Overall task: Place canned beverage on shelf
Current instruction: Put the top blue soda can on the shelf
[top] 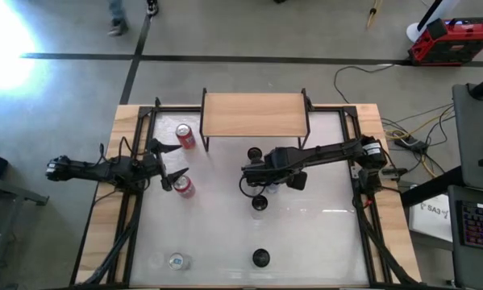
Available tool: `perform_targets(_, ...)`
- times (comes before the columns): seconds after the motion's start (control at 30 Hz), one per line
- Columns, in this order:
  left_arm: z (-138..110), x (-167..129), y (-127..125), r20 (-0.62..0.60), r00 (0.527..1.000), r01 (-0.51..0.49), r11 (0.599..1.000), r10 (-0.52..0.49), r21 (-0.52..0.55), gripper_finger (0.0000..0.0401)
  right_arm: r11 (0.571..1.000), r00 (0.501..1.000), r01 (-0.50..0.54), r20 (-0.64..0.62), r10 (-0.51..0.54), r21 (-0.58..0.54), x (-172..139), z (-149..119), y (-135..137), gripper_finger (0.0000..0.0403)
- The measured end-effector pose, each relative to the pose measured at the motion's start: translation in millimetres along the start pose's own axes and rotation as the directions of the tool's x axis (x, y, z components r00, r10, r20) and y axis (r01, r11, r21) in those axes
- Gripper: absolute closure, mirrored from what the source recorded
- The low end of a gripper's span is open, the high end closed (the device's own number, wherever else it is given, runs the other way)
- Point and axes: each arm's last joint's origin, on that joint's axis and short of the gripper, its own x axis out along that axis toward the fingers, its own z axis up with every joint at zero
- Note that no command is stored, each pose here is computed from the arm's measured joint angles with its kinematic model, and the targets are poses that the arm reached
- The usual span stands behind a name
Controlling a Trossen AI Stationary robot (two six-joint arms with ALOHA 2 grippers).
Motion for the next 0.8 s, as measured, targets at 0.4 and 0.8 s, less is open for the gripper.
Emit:
perform_targets(0.4,0.0,0.0,0.0,0.0,1.0,0.0,1.0,0.0,0.0,0.0001,1.0,0.999,0.005,-0.051,-0.004,0.015,-0.4,-0.8,0.7,0.0035)
perform_targets(0.8,0.0,0.0,0.0,0.0,1.0,0.0,1.0,0.0,0.0,0.0001,0.999,0.997,-0.025,-0.079,0.027,0.025,3.0,12.0,10.4,0.0035)
